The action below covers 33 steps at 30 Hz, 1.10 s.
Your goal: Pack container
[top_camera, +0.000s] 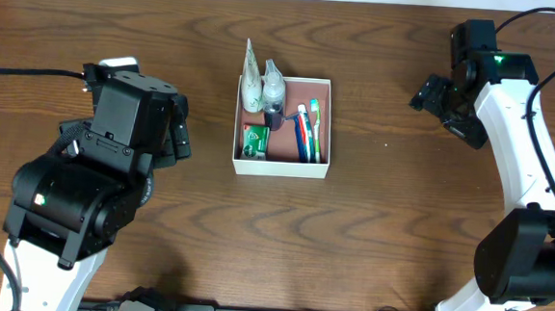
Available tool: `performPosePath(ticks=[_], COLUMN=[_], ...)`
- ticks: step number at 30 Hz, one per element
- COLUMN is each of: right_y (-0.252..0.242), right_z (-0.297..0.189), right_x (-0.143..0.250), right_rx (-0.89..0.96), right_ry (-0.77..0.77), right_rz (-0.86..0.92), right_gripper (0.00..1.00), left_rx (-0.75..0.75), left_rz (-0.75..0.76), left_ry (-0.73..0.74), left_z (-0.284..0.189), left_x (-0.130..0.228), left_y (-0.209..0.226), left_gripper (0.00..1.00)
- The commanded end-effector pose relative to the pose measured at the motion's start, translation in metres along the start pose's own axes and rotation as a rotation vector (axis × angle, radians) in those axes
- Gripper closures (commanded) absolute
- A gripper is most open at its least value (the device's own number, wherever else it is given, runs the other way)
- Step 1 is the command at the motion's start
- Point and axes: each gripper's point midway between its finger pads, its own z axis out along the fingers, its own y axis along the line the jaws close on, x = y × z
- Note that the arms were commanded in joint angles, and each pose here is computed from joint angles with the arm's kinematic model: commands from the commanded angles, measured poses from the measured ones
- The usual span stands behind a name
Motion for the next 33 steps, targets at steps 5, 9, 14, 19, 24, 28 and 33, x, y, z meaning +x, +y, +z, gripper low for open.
performPosePath(ticks=[5, 9, 14, 19, 24, 28, 33], right_y=[-0.001, -0.001, -0.001, -0.001, -0.001, -0.001, -0.001], right_z=[0.002, 0.002, 0.002, 0.002, 0.002, 0.002, 0.002], right_x=[-0.001, 0.0, 0.0, 0.0, 0.0, 0.0, 0.0], right_rx=[0.006, 0.007, 0.007, 0.007, 0.007, 0.006, 0.006], right_ry=[0.001, 0.001, 0.001, 0.001, 0.001, 0.002, 0.002], right_rz=[0.008, 0.008, 0.008, 0.008, 0.008, 0.008, 0.008], right_gripper=[0.01, 0.01, 0.01, 0.01, 0.01, 0.01, 0.01], left_rx=[-0.01, -0.032, -0.003, 0.121, 0.272, 0.331, 0.349], left_rz=[0.0, 0.022, -0.073, -0.235, -0.309, -0.329, -0.363], left_ry=[0.024, 0.046, -0.016, -0.152, -0.365, -0.527, -0.665], left_z=[0.001, 0.011, 0.037, 0.066, 0.078, 0.078, 0.078], left_x=[0.005, 0.013, 0.016, 0.018, 0.021, 0.033, 0.057], left_y=[0.002, 0.001, 0.0, -0.002, -0.003, 0.001, 0.01], left_gripper=[0.02, 0.02, 0.02, 0.02, 0.02, 0.02, 0.02])
